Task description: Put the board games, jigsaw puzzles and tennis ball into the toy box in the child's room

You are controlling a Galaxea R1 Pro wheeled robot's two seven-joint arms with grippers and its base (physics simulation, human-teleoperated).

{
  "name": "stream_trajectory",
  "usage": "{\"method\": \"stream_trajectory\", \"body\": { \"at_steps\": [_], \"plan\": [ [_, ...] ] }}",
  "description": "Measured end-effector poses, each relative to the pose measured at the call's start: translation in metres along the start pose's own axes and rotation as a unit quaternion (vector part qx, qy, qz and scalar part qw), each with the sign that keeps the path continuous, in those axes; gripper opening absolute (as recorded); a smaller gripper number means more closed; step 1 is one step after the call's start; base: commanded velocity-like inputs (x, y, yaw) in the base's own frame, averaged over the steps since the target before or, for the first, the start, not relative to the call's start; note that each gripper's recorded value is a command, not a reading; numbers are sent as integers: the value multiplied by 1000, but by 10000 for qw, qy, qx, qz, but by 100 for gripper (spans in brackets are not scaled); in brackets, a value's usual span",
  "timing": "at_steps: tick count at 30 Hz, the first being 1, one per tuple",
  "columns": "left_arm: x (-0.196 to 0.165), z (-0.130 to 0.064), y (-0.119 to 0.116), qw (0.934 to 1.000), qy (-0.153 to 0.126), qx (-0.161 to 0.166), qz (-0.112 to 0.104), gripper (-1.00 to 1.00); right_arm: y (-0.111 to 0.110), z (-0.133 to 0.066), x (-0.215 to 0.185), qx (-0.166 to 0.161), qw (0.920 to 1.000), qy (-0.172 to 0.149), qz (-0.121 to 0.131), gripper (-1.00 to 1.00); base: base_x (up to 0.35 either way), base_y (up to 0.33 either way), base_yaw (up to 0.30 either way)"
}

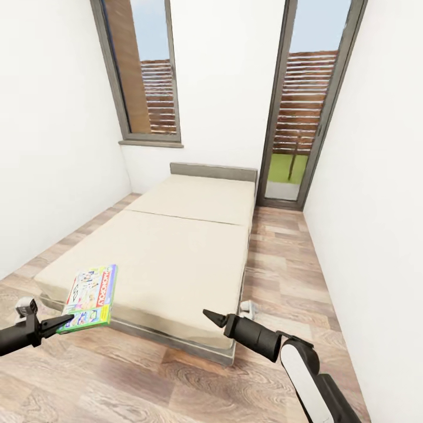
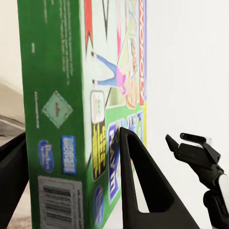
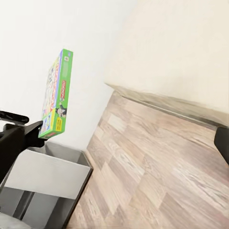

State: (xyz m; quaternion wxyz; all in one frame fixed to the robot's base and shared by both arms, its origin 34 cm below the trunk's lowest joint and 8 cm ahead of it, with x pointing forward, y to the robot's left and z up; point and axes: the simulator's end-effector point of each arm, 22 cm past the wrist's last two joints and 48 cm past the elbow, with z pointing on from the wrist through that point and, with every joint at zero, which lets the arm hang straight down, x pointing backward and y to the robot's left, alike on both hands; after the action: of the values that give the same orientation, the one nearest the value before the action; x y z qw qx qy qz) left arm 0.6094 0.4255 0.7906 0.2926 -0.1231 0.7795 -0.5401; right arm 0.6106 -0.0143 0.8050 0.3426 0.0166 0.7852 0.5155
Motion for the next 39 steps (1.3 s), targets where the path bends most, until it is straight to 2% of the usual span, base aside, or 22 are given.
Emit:
{"method": "stream_trajectory", "body": {
  "at_steps": [7, 14, 21, 39],
  "plan": [
    [0, 0, 2, 10000, 1, -8, -18, -100, 6, 5, 3, -65, 9999, -12, -92, 100, 176, 257, 92],
    [-1, -1, -2, 10000, -33, 40, -7, -100, 9, 5, 3, -85, 9999, -20, -122, 100, 33, 83, 150],
    [-8, -5, -22, 9998, -64, 175, 23, -100, 22, 2, -6, -104, 9998, -38, -153, 100, 3, 7, 205],
    [-22, -13, -59, 9997, -94, 229, 78, -100, 56, -7, -28, -147, 9996, -88, -238, 100, 0, 0, 210]
  ]
}}
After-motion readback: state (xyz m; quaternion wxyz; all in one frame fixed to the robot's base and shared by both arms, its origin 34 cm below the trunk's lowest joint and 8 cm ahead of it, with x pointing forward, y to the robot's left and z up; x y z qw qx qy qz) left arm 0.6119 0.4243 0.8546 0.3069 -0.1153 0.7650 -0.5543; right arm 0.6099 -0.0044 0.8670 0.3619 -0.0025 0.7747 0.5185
